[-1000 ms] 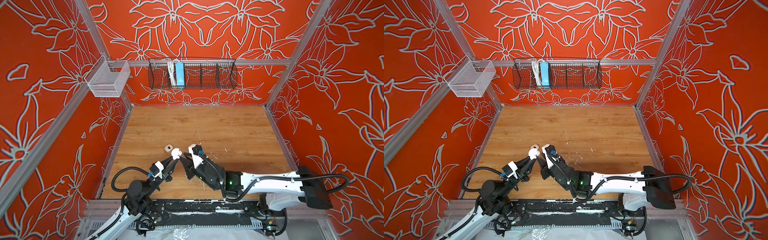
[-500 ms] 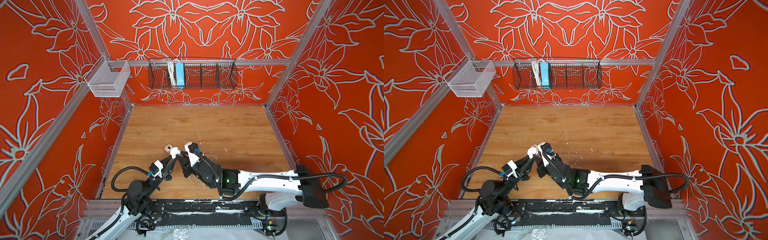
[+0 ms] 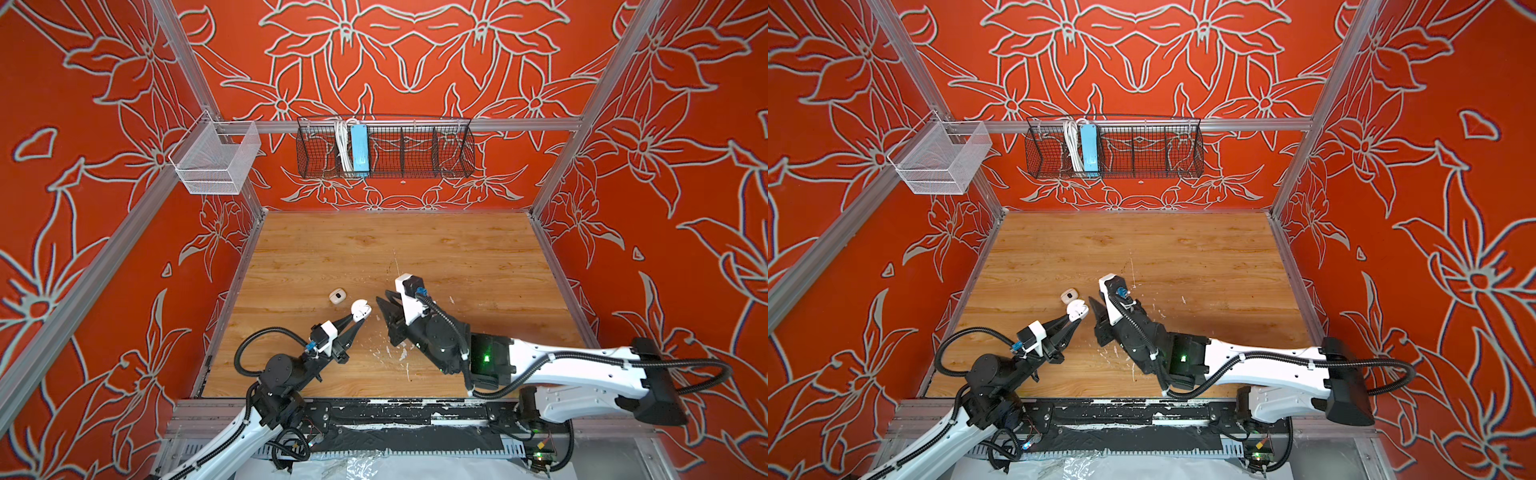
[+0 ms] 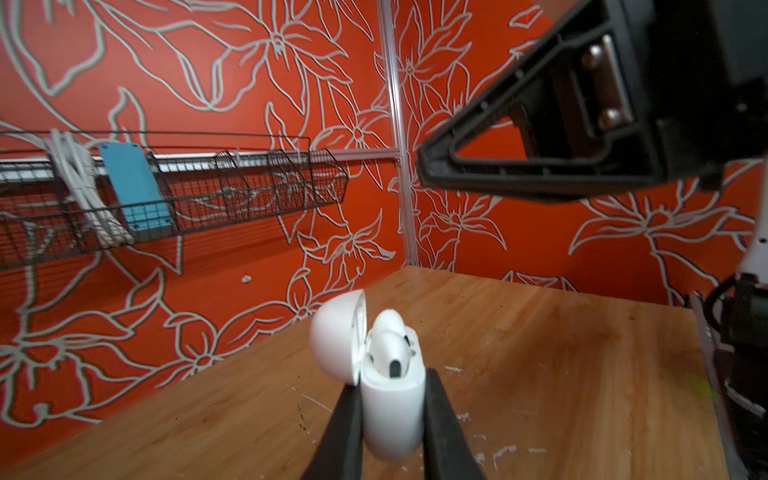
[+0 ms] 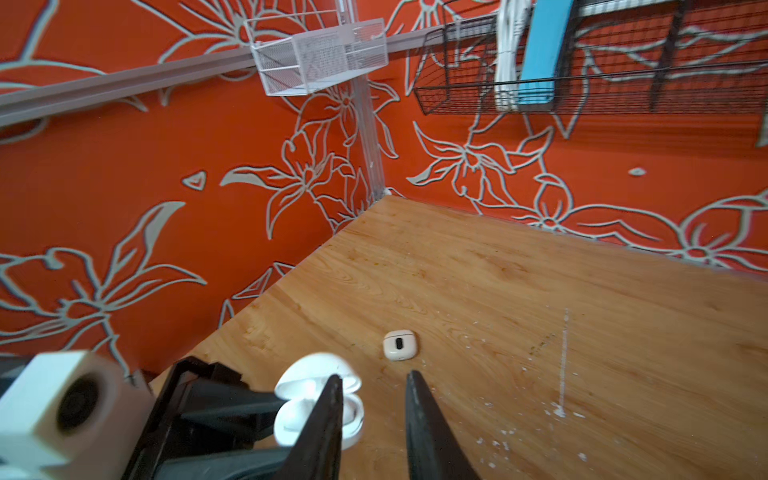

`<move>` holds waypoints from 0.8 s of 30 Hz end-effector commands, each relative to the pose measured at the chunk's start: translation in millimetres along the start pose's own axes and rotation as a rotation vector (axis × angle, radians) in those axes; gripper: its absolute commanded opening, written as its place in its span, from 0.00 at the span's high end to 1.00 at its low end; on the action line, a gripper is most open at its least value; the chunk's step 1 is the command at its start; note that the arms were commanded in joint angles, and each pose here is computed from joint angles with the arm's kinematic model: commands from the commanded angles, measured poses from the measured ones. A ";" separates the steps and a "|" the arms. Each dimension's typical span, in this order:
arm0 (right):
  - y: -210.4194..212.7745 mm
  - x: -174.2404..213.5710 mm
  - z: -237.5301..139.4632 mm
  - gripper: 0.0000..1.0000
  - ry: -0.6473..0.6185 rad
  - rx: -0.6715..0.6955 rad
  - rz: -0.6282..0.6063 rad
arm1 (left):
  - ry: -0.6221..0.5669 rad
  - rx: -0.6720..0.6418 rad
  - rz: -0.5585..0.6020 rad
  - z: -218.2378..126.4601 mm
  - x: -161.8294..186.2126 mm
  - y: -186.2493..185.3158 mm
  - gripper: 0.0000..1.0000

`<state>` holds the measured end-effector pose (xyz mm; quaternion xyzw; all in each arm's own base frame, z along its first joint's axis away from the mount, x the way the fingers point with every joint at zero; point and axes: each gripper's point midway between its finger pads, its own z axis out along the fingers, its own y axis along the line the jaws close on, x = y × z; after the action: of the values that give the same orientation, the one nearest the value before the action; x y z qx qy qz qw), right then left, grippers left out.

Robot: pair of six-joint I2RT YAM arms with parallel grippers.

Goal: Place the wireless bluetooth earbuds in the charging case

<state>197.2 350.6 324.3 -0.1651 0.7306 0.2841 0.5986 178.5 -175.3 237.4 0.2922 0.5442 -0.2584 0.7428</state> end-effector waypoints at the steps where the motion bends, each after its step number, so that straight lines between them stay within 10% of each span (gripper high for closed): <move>1: -45.8 7.0 -0.3 0.72 0.071 0.103 0.019 | -0.050 0.134 0.038 6.4 -21.1 -20.8 1.00; 24: -4.3 81.3 13.7 0.75 0.431 -0.375 0.011 | 0.001 0.418 0.080 14.6 -16.8 -65.4 1.00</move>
<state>202.7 351.5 222.7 -0.2980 0.7990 0.3422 0.3945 142.9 -228.7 228.1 0.4532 0.4965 -0.3374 0.6589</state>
